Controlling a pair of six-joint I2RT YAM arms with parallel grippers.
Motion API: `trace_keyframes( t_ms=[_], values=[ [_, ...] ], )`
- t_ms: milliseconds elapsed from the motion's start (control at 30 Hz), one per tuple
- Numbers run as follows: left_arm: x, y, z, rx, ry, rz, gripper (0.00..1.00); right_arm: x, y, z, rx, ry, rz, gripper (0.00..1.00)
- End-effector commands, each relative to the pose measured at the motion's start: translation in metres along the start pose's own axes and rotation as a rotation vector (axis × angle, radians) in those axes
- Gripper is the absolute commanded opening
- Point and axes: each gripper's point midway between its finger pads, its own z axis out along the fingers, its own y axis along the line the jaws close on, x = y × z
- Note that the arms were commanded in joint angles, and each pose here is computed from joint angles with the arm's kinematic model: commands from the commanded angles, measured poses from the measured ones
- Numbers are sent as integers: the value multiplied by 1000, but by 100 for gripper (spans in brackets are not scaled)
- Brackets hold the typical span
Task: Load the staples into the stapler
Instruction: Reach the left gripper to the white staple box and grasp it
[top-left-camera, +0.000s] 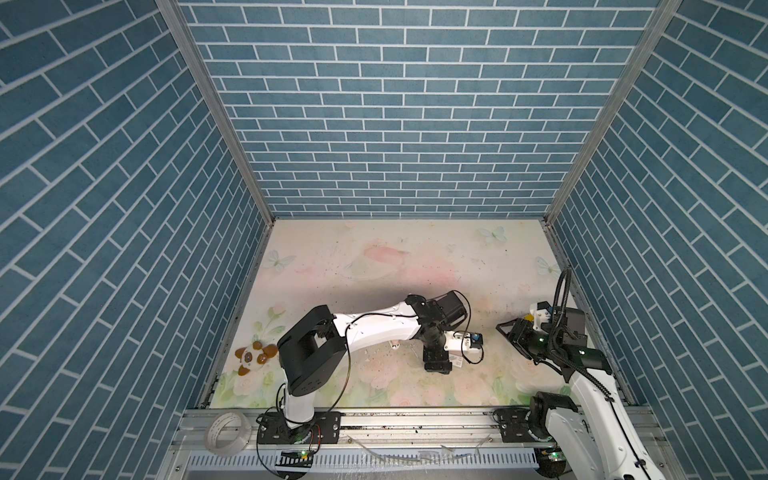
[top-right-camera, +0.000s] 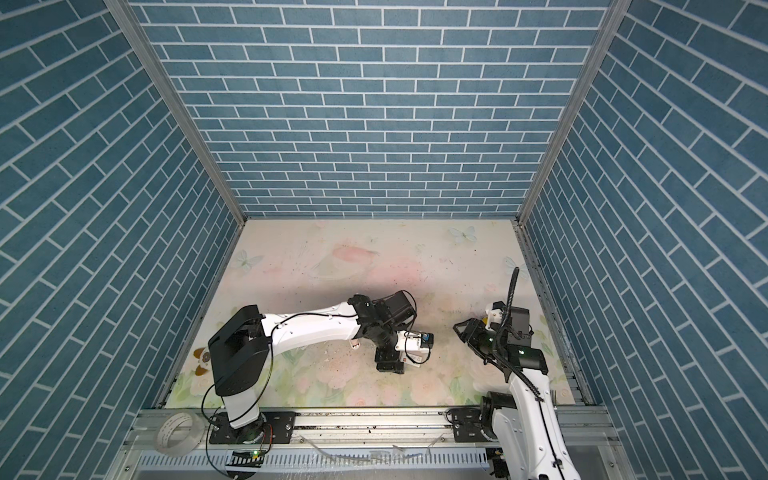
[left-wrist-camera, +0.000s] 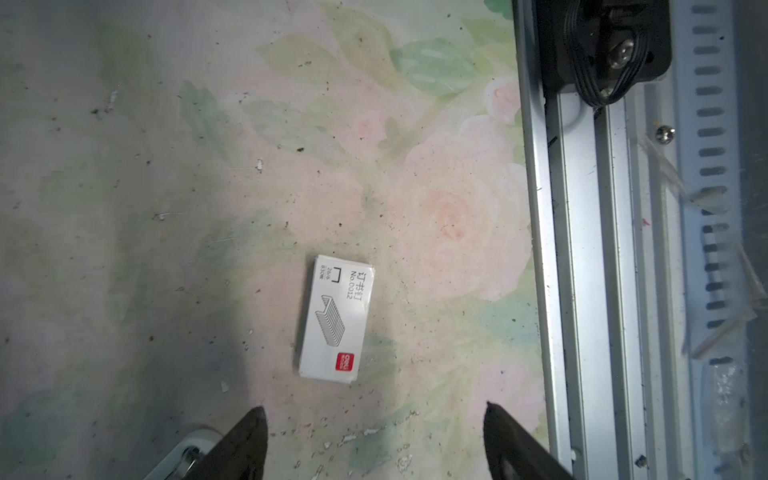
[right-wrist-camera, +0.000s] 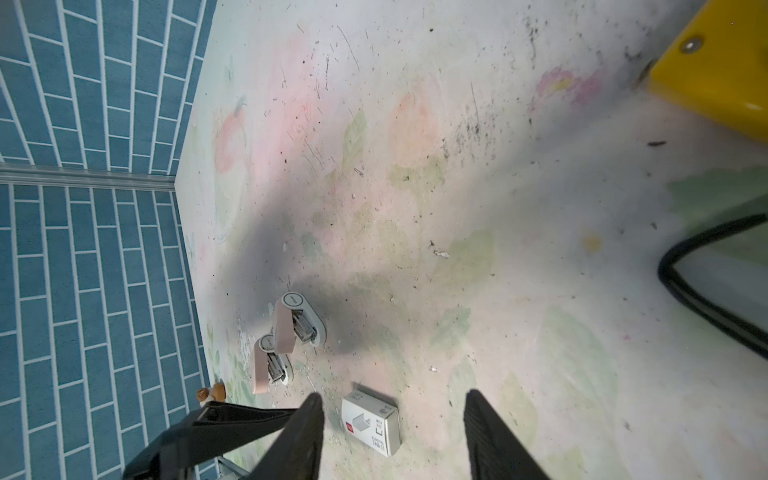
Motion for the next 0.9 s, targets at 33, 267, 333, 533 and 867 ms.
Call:
trace_keyframes(
  t_ms=[33,267,333,533,867],
  values=[
    [-5,10,21,-46,12,3,79,0,-5,0,18,-21,43,55],
    [-7,17,37,-69,34,10,68,-8,-7,-2,32,-66,40,54],
    [-6,19,40,-86,35,8,68,-9,-6,-2,29,-73,38,53],
    [-8,25,45,-106,38,-1,68,-7,-7,-2,30,-72,39,53],
    [-4,21,55,-77,60,-17,60,-9,-5,-5,33,-78,28,52]
  ],
)
